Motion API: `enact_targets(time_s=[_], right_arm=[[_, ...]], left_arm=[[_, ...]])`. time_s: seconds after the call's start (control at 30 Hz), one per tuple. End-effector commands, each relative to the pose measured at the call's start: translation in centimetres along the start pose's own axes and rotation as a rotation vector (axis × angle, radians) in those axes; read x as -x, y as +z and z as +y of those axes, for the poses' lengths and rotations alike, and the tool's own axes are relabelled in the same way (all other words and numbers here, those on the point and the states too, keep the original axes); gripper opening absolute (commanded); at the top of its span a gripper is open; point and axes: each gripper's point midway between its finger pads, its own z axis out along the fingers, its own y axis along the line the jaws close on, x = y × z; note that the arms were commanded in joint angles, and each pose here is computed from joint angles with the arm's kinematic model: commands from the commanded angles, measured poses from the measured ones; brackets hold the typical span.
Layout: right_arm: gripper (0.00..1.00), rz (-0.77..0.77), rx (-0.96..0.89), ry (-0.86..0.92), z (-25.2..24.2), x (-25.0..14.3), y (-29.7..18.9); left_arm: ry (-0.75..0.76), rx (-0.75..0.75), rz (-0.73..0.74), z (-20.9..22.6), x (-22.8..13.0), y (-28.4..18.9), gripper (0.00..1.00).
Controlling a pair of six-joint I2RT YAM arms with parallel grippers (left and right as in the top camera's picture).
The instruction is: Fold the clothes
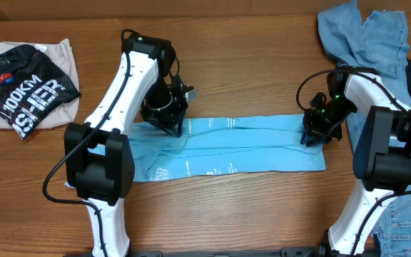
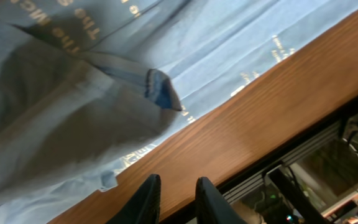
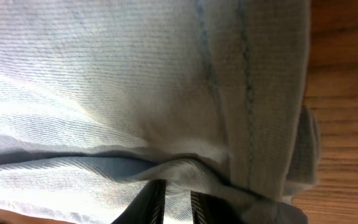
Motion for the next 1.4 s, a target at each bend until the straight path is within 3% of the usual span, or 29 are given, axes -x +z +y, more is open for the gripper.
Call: enact_targets(time_s=[0.0, 0.17, 0.33, 0.57, 0.67, 0.77, 0.93, 1.1, 1.37], right_arm=[[0.18, 0.042, -0.014, 0.011, -0.5, -0.7, 1.4], [0.18, 0.041, -0.014, 0.011, -0.5, -0.7, 1.4], [0.18, 0.043, -0.015, 0.012, -0.5, -0.7, 1.4], [0.18, 0.050, -0.018, 0.013, -0.6, -0.9, 1.4], [0.19, 0.052, -0.018, 0.013, -0.6, -1.0, 1.4], [0.20, 0.056, -0.019, 0.014, -0.6, -1.1, 1.4], [0.20, 0.059, -0.019, 0.015, -0.6, -1.1, 1.4], [0.20, 0.059, -0.019, 0.016, -0.6, -1.2, 1.3], [0.20, 0.077, -0.020, 0.020, -0.6, -1.6, 1.3]], left_arm=[[-0.044, 0.102, 0.003, 1.6, -0.3, -0.6, 0.22], [-0.230, 0.251, -0.049, 5.8, 0.1, -1.5, 0.23], [-0.288, 0.139, -0.189, 6.9, 2.6, -2.3, 0.23], [-0.433, 0.336, -0.144, 11.4, 0.3, -2.6, 0.20], [-0.475, 0.304, -0.149, 12.7, 0.1, -1.7, 0.21], [-0.567, 0.242, -0.142, 13.8, -0.8, -0.3, 0.34], [-0.671, 0.141, -0.128, 15.0, -2.2, 1.3, 0.37], [-0.683, 0.129, -0.132, 15.9, -2.4, 2.8, 0.52], [-0.685, 0.133, -0.090, 16.2, -3.6, 5.8, 0.47]])
